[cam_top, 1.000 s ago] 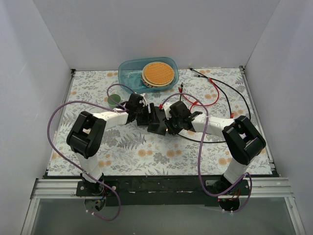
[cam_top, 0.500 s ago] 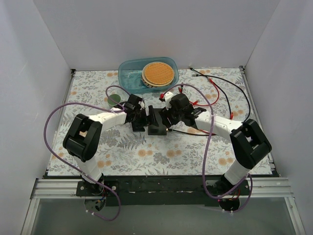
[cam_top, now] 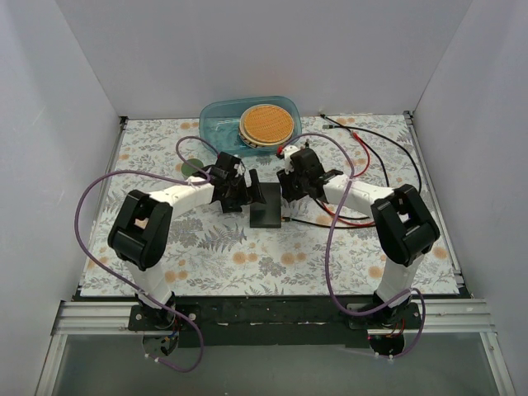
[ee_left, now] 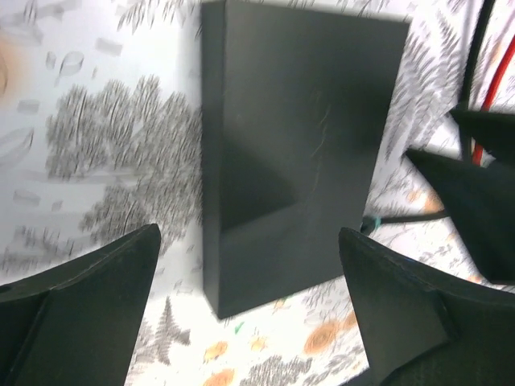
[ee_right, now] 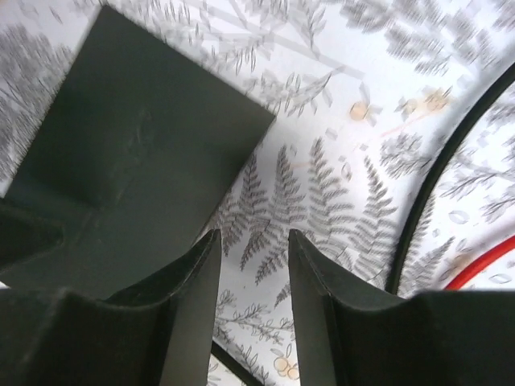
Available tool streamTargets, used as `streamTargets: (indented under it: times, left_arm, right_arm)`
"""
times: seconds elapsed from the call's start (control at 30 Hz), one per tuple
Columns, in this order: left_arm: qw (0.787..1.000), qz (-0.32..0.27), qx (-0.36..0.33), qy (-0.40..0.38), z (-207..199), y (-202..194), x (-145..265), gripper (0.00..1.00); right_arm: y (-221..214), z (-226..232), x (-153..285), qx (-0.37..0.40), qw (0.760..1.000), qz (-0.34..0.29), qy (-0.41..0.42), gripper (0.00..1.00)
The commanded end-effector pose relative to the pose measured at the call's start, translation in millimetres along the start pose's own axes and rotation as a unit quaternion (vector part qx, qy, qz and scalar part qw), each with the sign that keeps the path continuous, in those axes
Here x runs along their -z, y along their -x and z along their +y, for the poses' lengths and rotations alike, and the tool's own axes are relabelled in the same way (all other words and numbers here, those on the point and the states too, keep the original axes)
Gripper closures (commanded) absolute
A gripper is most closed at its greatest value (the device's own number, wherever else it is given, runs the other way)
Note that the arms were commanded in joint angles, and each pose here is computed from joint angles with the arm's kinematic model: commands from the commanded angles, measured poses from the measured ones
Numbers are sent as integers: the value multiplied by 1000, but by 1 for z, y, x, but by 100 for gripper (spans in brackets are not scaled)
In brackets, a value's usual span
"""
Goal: Insert the plug into the switch port
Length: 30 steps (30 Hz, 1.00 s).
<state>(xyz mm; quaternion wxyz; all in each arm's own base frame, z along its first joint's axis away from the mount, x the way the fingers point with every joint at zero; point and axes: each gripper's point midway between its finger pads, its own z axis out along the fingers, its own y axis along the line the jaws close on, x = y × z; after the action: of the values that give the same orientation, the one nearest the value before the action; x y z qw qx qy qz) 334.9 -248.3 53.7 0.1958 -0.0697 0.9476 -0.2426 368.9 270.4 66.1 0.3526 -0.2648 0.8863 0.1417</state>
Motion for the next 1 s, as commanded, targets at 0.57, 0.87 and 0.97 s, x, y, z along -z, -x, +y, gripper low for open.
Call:
streamTargets:
  times: [0.57,0.87,0.97]
  left_arm:
    - [999,-32,-13,-15,-14,34,-7,4]
    - [998,-47,-23,-24,-18,36,10,3]
    - [998,-47,-24,-29,-19,34,13,3]
  right_arm:
    - [-19,3,30,-5,1000,5,12,54]
    - [101,-110,56,-112,983,-121,-78,34]
    - [104,-134,40,-149,979,-124,-66,35]
